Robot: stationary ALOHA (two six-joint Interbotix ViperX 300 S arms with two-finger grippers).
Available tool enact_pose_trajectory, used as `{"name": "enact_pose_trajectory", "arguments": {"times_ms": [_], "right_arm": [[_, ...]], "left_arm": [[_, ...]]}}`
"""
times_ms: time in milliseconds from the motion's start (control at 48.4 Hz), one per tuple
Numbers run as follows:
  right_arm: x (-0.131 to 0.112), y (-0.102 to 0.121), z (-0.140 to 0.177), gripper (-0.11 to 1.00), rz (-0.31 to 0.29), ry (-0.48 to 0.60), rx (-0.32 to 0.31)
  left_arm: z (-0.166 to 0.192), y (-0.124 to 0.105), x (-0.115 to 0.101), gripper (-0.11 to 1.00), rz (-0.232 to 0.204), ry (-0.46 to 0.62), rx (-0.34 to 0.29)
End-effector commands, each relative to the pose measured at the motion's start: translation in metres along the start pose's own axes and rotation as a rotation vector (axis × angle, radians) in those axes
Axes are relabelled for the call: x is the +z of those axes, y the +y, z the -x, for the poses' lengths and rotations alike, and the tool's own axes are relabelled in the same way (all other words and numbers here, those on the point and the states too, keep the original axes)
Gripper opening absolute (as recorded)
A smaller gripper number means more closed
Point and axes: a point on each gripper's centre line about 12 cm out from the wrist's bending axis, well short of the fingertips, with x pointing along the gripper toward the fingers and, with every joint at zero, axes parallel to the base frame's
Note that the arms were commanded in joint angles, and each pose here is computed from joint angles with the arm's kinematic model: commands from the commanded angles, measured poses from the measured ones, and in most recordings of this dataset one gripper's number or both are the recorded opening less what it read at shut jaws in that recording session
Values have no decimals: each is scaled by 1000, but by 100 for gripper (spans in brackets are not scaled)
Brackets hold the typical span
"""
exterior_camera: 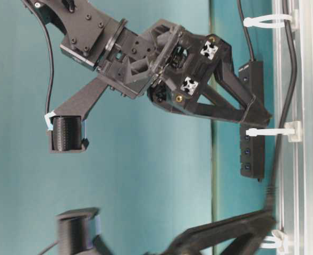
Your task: Pass the USB cable through three rings with both arms.
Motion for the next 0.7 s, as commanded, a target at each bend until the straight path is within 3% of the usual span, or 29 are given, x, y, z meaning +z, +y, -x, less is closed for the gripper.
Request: {"name": "enact_pose_trajectory", "arguments": {"times_ms": [0,227,496,682], "right_arm": [[13,1,10,60,-1,-48,3],[21,2,10,59,0,-98,8],[46,4,8,58,2,-232,20],[55,4,3,52,2,-255,20]], "left_arm": [[13,-2,13,25,-4,-53,-6],[36,-3,27,25,-6,-122,-14],[43,-3,28,25,-9,-110,-12],[43,-3,30,25,-9,-113,-12]]}}
